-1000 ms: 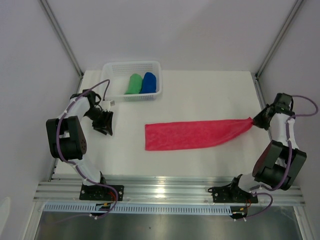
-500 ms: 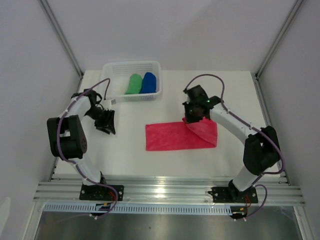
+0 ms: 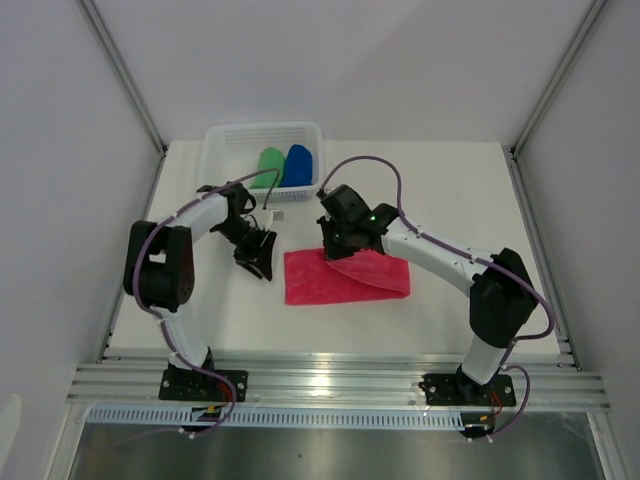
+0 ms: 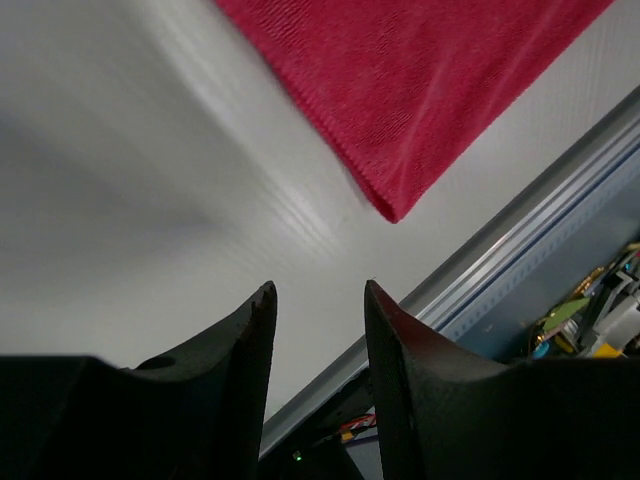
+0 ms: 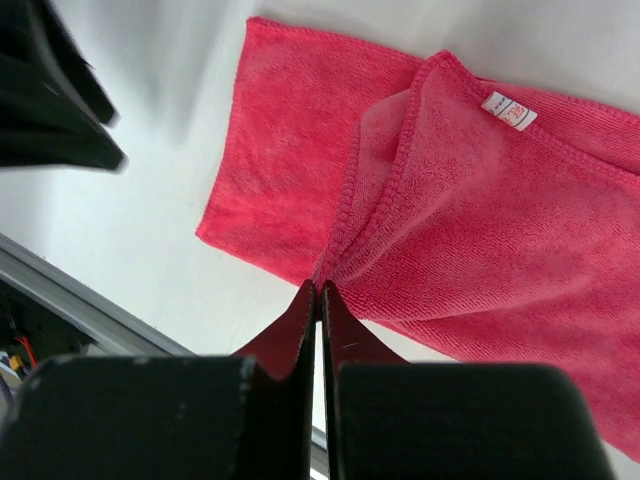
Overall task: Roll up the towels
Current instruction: Fold the towel
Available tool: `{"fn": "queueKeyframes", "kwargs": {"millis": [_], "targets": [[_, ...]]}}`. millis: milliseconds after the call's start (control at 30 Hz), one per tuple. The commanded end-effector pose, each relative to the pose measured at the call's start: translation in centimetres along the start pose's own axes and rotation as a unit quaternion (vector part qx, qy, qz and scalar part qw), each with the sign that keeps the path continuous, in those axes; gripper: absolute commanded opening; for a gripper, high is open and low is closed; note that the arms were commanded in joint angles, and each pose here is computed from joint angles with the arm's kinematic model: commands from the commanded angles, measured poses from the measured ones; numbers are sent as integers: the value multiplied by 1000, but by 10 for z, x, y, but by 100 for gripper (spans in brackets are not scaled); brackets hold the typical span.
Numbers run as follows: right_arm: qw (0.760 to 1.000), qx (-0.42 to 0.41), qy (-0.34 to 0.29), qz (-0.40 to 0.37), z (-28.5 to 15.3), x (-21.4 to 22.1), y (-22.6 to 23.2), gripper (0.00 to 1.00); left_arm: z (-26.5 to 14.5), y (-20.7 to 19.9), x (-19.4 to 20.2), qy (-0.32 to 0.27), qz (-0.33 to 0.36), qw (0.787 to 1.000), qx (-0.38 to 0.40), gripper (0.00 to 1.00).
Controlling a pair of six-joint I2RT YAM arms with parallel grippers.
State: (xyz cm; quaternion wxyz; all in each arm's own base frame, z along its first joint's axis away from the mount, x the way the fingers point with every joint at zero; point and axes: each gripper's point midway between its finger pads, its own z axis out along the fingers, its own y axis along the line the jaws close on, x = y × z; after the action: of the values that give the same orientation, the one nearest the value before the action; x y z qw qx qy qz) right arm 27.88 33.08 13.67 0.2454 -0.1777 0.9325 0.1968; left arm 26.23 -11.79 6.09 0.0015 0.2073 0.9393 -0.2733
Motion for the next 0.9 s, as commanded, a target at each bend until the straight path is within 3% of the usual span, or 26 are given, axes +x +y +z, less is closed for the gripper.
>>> {"fn": "queueKeyframes", "kwargs": {"millis": [0, 167, 433, 733, 867], "targets": [[999, -15, -43, 27, 3, -30, 23, 0, 14, -18, -18, 0, -8, 999, 47, 44], [995, 17, -85, 48, 1, -50, 25, 0, 25, -35, -34, -5, 20, 998, 67, 45], [992, -32, -119, 25, 2, -46, 68, 0, 38, -26, -46, -10, 8, 998, 65, 47], [998, -64, 1, -27, 46, 23, 82, 0, 37, -19, -52, -17, -6, 998, 55, 47], [996, -73, 25, -43, 58, 43, 80, 0, 29, -14, -60, -33, -14, 999, 40, 52]]}}
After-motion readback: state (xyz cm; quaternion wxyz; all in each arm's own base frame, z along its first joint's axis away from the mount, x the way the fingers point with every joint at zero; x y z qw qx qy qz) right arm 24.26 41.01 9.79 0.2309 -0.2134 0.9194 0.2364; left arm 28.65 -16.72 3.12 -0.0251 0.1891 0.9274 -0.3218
